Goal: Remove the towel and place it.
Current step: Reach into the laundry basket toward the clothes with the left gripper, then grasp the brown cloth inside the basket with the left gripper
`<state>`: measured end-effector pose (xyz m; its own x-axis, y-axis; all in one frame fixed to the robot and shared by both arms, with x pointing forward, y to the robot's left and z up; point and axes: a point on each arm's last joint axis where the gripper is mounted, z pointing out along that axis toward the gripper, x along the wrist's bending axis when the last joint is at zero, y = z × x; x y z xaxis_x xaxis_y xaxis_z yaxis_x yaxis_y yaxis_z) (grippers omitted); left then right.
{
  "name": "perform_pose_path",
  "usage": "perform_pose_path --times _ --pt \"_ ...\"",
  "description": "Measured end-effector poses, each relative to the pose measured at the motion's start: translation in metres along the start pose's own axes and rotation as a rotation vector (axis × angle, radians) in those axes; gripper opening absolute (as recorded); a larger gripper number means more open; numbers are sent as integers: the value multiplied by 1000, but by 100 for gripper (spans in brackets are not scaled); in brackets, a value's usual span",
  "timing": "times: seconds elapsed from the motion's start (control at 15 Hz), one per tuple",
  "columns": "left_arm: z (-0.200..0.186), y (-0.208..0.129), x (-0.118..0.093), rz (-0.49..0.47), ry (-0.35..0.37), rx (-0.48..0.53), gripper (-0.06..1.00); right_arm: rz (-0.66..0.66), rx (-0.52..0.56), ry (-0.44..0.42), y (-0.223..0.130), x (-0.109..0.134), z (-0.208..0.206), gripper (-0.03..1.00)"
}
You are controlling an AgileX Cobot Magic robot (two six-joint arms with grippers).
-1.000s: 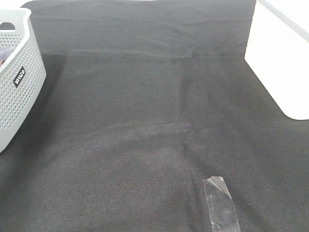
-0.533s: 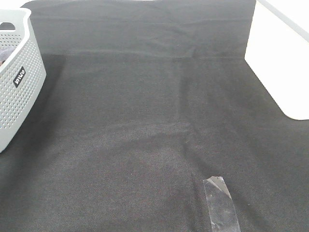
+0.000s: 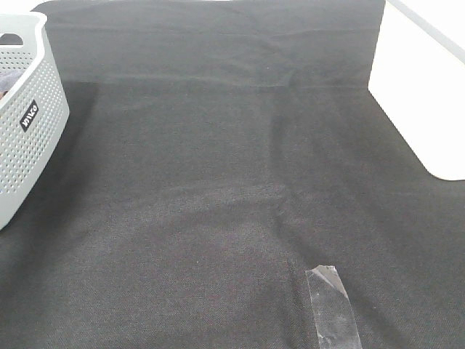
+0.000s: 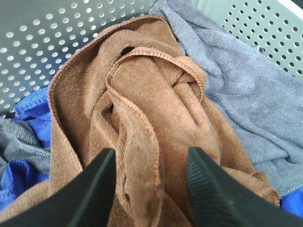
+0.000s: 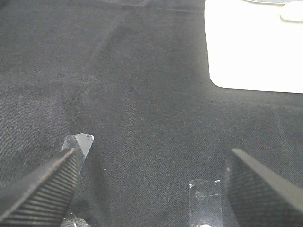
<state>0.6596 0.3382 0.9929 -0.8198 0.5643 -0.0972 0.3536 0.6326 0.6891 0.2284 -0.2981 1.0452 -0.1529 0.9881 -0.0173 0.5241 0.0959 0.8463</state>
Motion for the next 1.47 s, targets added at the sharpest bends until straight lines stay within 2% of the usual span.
perform_pose_path --times 0.47,0.6,0.8,0.93,1.47 --pt "1 -4 0 -28 2 31 45 0 0 0 0 0 0 77" --pt "3 -5 0 -26 8 36 39 0 0 0 0 0 0 77" --pt "4 -6 1 -22 21 35 24 0 0 0 0 0 0 77" --pt "4 -5 1 -16 21 29 20 0 0 0 0 0 0 77" --pt "4 -4 1 -1 21 14 20 0 0 0 0 0 0 77"
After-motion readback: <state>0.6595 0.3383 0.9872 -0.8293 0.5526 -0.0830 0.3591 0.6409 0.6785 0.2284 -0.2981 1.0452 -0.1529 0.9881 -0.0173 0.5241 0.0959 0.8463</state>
